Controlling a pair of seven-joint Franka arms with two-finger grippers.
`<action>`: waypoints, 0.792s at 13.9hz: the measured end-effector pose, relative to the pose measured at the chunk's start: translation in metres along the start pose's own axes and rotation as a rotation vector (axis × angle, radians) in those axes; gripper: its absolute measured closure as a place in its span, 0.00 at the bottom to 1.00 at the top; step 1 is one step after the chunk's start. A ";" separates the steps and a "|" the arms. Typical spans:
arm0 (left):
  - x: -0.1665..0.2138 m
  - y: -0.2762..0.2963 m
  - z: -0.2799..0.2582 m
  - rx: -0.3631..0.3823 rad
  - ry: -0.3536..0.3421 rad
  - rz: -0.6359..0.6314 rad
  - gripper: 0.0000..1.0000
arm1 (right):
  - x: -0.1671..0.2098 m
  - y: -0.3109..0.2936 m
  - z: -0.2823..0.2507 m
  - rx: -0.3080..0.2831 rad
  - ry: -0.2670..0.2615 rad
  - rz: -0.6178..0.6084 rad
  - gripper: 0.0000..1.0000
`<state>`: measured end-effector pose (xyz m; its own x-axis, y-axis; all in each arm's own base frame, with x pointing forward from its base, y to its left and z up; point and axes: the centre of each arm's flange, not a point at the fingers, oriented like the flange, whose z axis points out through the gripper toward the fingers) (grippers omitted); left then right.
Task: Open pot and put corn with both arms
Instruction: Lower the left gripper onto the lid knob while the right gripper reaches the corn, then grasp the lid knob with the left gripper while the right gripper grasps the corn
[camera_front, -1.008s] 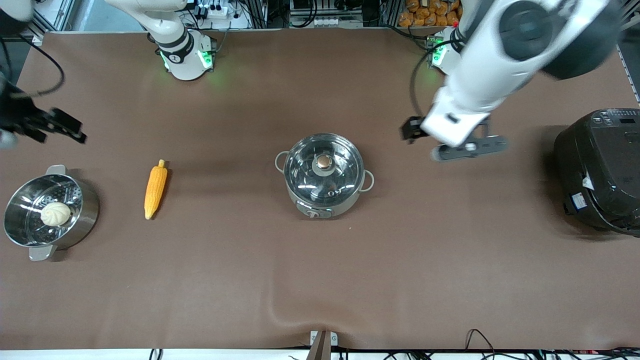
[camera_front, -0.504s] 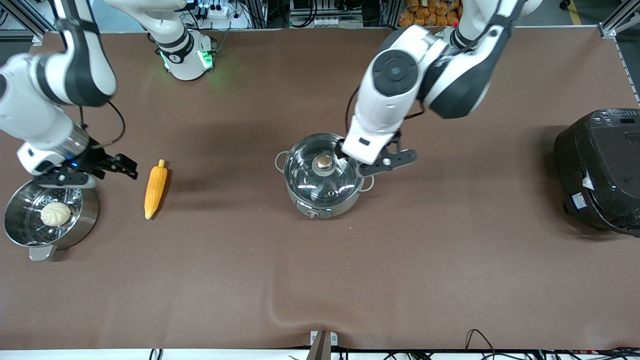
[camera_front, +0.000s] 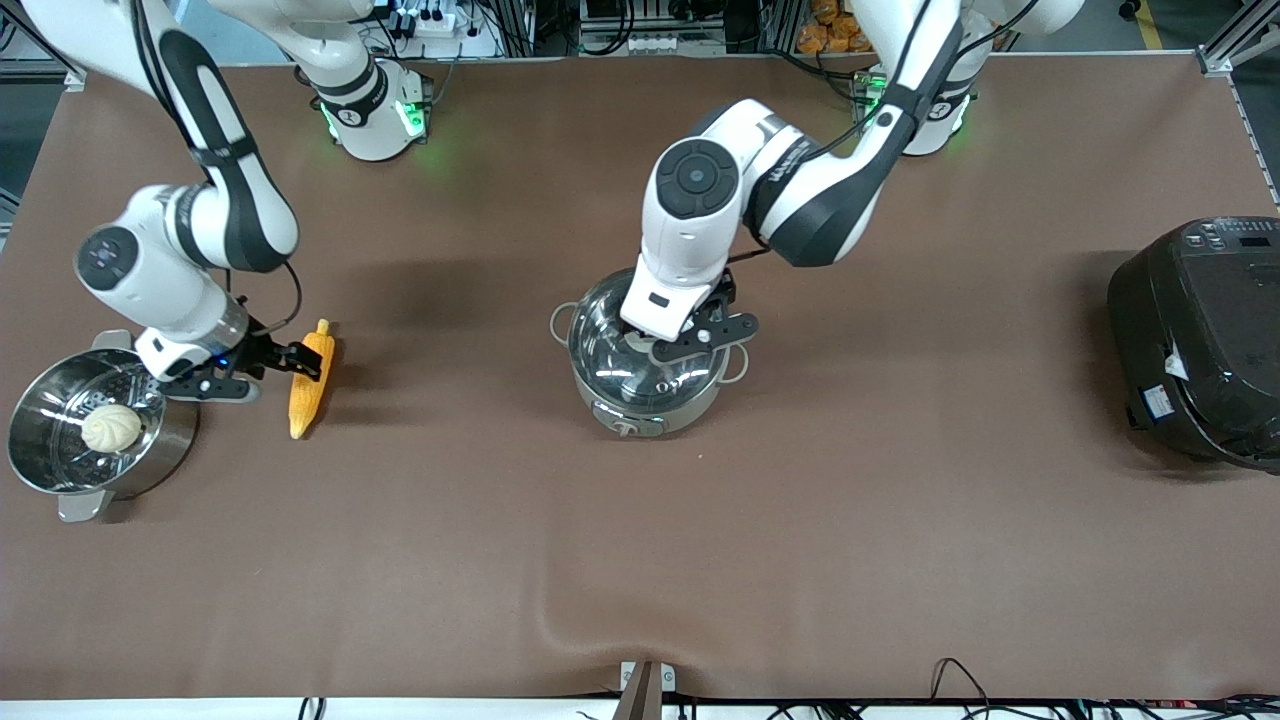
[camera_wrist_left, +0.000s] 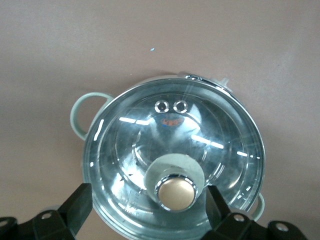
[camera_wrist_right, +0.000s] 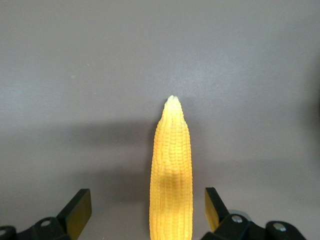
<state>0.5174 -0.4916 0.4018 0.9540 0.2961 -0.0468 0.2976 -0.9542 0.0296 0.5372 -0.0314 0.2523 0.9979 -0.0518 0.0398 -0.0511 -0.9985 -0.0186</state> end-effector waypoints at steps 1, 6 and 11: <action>-0.001 0.003 0.004 -0.002 0.008 0.002 0.00 | -0.001 0.002 0.013 -0.001 -0.006 -0.007 0.00; -0.006 0.011 0.021 -0.003 0.014 -0.005 0.00 | -0.017 0.018 0.062 -0.010 0.005 0.011 0.03; -0.016 0.020 0.040 0.005 0.009 0.004 0.05 | -0.020 0.019 0.072 -0.010 -0.012 0.012 0.43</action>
<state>0.5062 -0.5173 0.3630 0.9555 0.2926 -0.0373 0.2936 -0.9556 0.0248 0.5192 -0.0481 0.1794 0.9976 -0.0634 0.0277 -0.0631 -0.9980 -0.0094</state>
